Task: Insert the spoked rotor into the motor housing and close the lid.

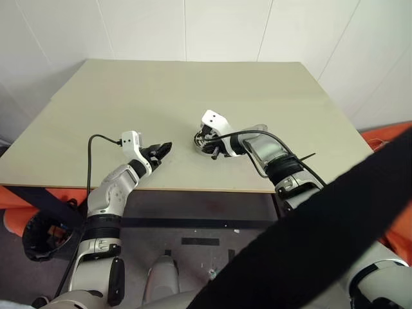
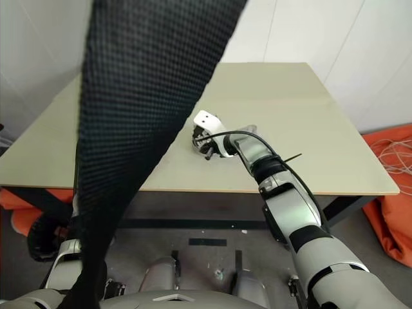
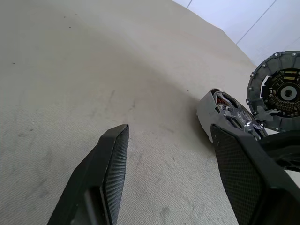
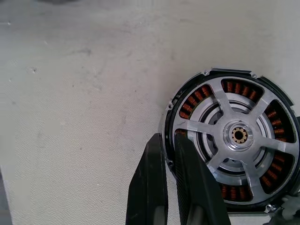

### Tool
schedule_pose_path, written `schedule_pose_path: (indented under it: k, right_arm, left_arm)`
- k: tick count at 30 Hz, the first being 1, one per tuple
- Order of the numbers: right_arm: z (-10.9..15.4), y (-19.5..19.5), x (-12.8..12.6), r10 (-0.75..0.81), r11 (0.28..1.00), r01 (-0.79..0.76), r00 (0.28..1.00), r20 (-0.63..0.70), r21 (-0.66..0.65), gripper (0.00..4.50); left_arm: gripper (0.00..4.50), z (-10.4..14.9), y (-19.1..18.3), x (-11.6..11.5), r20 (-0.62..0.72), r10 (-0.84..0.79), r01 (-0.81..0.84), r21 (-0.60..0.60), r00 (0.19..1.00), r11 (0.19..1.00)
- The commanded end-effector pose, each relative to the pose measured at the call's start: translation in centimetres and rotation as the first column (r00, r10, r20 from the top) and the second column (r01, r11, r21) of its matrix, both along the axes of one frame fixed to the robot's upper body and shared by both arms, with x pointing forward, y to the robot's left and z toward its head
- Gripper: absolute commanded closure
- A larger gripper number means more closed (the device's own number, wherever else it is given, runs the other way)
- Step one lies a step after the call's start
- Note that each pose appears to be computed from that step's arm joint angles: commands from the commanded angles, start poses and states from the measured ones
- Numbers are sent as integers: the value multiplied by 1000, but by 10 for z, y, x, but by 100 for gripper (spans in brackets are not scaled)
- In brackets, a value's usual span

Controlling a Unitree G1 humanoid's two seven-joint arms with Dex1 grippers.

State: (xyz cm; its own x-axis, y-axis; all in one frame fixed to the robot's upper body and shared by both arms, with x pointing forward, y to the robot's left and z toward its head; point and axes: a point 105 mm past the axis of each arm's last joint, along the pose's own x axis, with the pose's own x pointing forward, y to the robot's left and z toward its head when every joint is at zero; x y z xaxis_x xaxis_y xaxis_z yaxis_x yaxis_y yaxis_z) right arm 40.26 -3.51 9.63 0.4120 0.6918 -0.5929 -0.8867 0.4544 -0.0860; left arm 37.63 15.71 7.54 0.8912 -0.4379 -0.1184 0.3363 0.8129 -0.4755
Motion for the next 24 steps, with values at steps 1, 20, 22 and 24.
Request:
schedule_pose_path:
  k: [1, 20, 22, 24]
  right_arm:
    - [50, 21, 7, -55, 987, 51, 998, 22, 149, 448]
    - [27, 37, -19, -91, 983, 116, 982, -167, 144, 448]
    - [25, 40, -22, -90, 983, 115, 980, -175, 144, 448]
    - [23, 41, -23, -99, 982, 127, 977, -189, 139, 448]
  left_arm:
    - [152, 14, 1, 3, 55, 6, -7, 4, 998, 1000]
    - [152, 13, 4, 1, 53, 19, -20, 3, 998, 1000]
    - [152, 13, 4, 1, 52, 19, -20, 4, 998, 1000]
    - [152, 13, 5, 1, 52, 20, -20, 4, 998, 1000]
